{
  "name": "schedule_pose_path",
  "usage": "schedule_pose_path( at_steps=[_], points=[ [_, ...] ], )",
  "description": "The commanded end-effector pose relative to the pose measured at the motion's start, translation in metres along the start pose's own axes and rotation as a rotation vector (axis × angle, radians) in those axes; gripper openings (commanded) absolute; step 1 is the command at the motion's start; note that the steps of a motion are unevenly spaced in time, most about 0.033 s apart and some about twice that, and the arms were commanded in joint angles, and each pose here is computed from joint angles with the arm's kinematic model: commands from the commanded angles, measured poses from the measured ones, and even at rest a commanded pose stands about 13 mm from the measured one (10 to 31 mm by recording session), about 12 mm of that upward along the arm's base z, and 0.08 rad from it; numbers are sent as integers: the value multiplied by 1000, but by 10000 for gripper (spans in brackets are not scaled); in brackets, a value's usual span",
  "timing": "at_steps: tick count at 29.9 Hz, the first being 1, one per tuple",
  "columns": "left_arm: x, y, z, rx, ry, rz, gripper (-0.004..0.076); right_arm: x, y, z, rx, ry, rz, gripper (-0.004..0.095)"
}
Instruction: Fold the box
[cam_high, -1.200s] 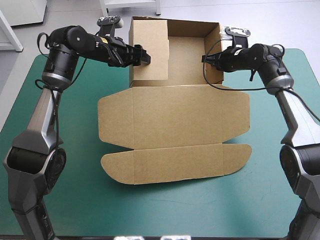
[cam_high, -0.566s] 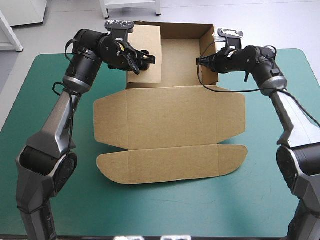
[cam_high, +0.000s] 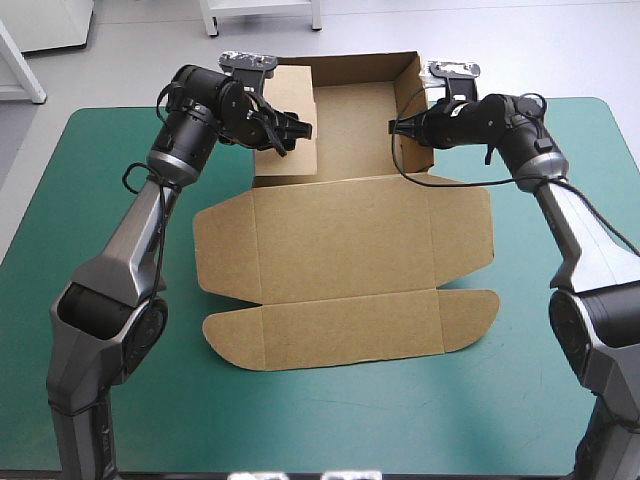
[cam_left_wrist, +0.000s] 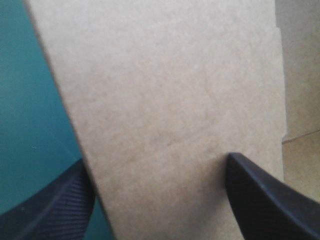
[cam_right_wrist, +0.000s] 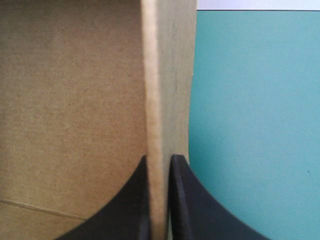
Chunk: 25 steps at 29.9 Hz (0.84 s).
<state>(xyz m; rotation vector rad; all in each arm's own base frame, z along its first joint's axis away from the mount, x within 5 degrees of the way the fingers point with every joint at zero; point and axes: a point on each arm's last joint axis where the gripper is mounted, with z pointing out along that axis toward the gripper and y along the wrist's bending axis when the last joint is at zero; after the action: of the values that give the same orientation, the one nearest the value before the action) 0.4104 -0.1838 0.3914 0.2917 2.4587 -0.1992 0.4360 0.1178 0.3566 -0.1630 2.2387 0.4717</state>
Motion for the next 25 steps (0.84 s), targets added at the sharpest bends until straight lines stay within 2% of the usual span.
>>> schedule_pose_path(
  at_steps=[1,16,20,25],
  points=[
    [-3,-3,-20,19,-28,3,513,-26,28,-45,-137,-152,77,1],
    [-18,8,-16,-56,-195,-99,517,-22,29,-44,-149,-109,59,0],
    [-13,11,-15,-134,-138,-4,517,-22,30,-44,-149,-107,56,0],
    [-7,20,-17,-221,-65,14,517,-22,29,-44,-149,-109,56,0]
  ],
)
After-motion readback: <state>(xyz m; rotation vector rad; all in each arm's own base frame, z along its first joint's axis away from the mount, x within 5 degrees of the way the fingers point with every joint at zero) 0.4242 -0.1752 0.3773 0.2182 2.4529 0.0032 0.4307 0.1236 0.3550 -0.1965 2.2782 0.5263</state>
